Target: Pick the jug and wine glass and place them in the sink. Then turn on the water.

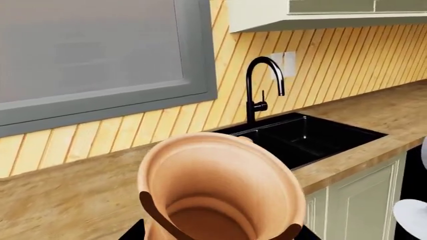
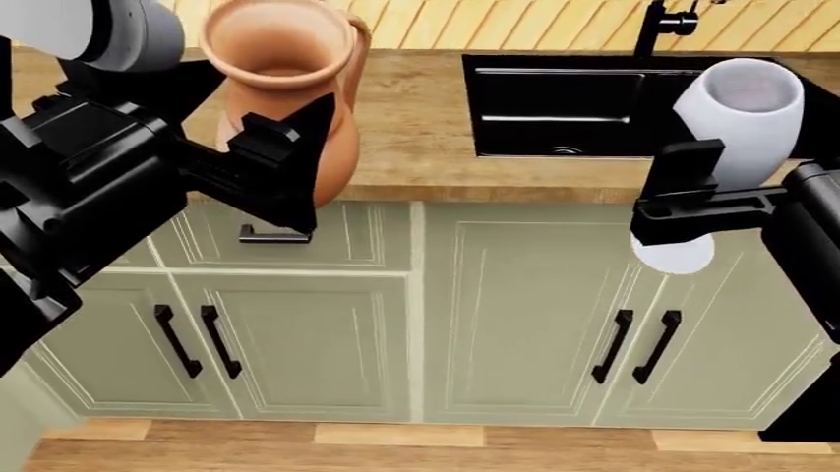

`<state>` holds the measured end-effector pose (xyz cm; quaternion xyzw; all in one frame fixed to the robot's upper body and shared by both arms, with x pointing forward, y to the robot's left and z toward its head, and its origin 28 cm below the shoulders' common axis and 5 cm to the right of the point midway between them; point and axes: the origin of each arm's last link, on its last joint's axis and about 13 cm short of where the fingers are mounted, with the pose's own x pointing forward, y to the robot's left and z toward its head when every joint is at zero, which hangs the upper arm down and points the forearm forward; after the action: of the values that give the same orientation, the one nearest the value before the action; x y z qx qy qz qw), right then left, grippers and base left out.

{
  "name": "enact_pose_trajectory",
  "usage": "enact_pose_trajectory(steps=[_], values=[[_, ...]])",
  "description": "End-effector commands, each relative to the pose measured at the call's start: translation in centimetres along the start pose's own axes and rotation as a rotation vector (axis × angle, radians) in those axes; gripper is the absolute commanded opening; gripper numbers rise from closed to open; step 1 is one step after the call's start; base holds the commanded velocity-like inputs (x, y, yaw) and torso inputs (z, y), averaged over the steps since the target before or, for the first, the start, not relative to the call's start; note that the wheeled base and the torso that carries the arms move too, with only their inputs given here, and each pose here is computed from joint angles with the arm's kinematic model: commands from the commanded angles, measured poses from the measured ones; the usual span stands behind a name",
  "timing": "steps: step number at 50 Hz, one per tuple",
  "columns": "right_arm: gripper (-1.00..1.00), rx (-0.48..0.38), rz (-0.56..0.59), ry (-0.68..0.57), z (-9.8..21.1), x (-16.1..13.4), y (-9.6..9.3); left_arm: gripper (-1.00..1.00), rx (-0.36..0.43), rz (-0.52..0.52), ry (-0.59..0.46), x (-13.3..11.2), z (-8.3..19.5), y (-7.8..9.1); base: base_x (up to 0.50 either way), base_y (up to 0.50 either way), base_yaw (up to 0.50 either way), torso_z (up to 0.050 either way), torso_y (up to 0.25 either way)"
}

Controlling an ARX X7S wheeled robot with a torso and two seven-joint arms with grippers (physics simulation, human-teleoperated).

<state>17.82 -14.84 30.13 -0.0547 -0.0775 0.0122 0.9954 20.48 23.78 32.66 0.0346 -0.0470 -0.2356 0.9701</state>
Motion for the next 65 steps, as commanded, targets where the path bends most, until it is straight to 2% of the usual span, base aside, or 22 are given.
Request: enact_pose_trajectory(steps=[1,65], values=[[-1.0,-0.007,-0.015,-0.02,0.14,0.14,-0.25,-1.0,-0.008,0.031,-0.047,-0.08,0.7,0.22,-0.5,-0.01,0.0,0.0,0.0],[-1.0,-0.007,-0.011,-0.019,0.21,0.09,-0.29,-1.0,-0.013,0.032,-0.039,-0.11,0.38,0.25,-0.5,-0.01,0.0,0.001,0.002]])
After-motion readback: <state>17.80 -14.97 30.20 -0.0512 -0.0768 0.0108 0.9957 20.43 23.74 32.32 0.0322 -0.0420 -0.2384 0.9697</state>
